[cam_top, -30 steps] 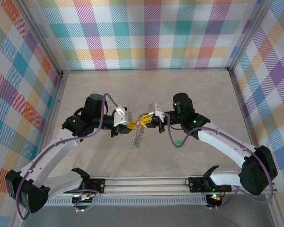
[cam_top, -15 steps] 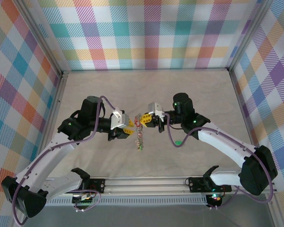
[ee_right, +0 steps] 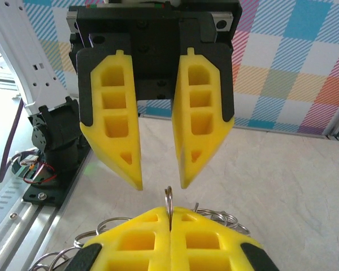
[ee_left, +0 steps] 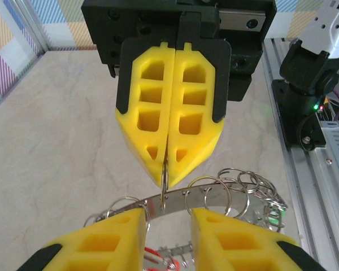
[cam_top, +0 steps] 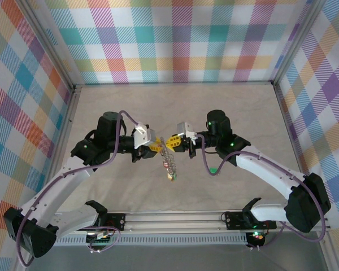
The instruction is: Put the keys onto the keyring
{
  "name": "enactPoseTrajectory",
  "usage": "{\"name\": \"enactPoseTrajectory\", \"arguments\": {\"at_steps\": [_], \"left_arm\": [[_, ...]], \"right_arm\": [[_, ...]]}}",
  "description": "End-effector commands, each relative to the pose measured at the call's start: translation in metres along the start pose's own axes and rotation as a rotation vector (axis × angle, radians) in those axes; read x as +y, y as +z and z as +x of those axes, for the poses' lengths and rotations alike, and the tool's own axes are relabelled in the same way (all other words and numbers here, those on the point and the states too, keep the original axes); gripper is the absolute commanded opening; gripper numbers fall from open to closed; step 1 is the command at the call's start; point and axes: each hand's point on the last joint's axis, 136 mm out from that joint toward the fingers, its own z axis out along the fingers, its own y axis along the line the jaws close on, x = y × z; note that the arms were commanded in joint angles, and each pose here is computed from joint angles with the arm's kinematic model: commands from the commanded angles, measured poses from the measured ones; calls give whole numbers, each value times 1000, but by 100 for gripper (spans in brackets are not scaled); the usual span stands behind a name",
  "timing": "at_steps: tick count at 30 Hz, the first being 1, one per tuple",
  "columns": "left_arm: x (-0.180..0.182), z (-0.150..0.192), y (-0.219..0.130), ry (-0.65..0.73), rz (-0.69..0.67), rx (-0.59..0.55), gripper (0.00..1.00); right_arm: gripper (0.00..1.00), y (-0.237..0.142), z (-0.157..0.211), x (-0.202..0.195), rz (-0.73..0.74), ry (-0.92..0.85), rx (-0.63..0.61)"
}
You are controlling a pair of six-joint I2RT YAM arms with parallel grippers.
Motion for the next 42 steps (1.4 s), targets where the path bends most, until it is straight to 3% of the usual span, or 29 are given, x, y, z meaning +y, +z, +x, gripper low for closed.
{"name": "enactPoseTrajectory", "arguments": {"at_steps": [1,20,24,28,29,31,32,37,42], "left_arm": [[-1,-8,0,19,8,-44,27],[2,-11,8,58,-12,-62,10],[1,-9,9,59,-6,-59,1],[1,-5,7,78,-17,-31,0],[2,-4,6,87,-22,-17,0],[1,2,5,97,-21,24,0],[2,5,4,96,-20,51,0],[2,14,0,92,5,168,0],[4,16,0,99,7,201,0]], "right_arm": [[0,0,-32,2,-30,-77,-93],[0,5,-28,5,-44,-48,-99],[0,6,-25,6,-49,-36,-97],[0,6,-18,5,-39,-30,-66],[2,6,-14,5,-33,-31,-47],[17,5,-6,4,-24,-23,-2],[20,5,-3,5,-22,-24,13],[27,5,6,6,-15,-15,45],[33,10,13,6,-9,-9,61]]}}
